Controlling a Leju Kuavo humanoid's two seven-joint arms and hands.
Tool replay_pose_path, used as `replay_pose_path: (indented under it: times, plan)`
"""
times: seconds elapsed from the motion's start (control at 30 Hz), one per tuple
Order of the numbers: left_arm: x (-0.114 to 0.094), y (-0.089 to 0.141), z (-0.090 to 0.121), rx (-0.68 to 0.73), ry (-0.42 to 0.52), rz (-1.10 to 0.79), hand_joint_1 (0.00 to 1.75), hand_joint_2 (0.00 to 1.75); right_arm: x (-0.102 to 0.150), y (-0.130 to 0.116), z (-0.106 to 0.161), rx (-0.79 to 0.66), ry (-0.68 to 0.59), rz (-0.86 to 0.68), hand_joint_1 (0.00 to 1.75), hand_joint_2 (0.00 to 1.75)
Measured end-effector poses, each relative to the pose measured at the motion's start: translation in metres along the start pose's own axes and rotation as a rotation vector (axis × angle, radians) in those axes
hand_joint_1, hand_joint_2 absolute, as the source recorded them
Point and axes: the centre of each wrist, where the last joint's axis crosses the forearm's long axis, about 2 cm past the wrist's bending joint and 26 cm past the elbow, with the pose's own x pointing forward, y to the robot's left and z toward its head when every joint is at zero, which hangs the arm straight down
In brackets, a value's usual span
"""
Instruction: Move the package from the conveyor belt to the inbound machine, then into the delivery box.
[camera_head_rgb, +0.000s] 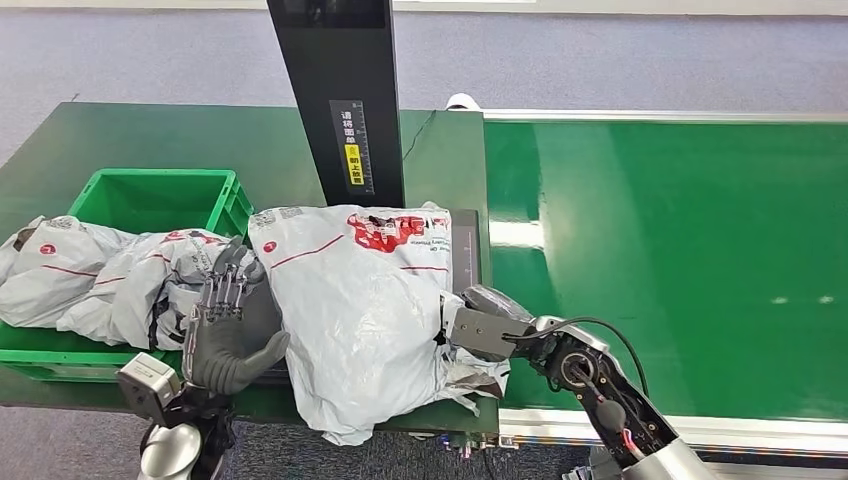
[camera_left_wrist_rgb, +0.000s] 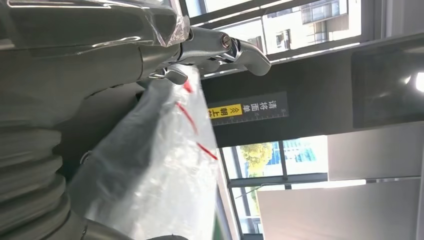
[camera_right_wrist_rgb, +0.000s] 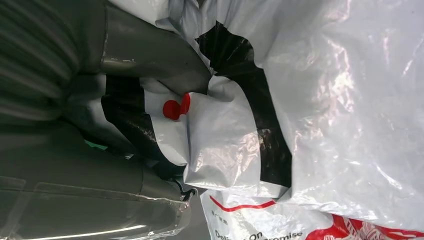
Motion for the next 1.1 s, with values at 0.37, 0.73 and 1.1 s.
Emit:
replay_pose_path:
  times: [0.37, 0.73, 1.1]
  plan:
    - [0.000, -0.002, -0.001, 0.005, -0.003, 0.000, 0.00, 1.75, -0.010, 0.009, -0.003, 0.006, 0.023, 0.031, 0.00, 1.75]
    - [0.000, -0.008, -0.001, -0.042, 0.027, -0.012, 0.00, 1.75, -0.017, 0.024, 0.004, -0.179, -0.053, 0.032, 0.00, 1.75]
    - [0.002, -0.020, -0.010, -0.104, 0.040, -0.440, 0.00, 1.75, -0.008, 0.038, 0.009, -0.338, -0.228, -0.124, 0.00, 1.75]
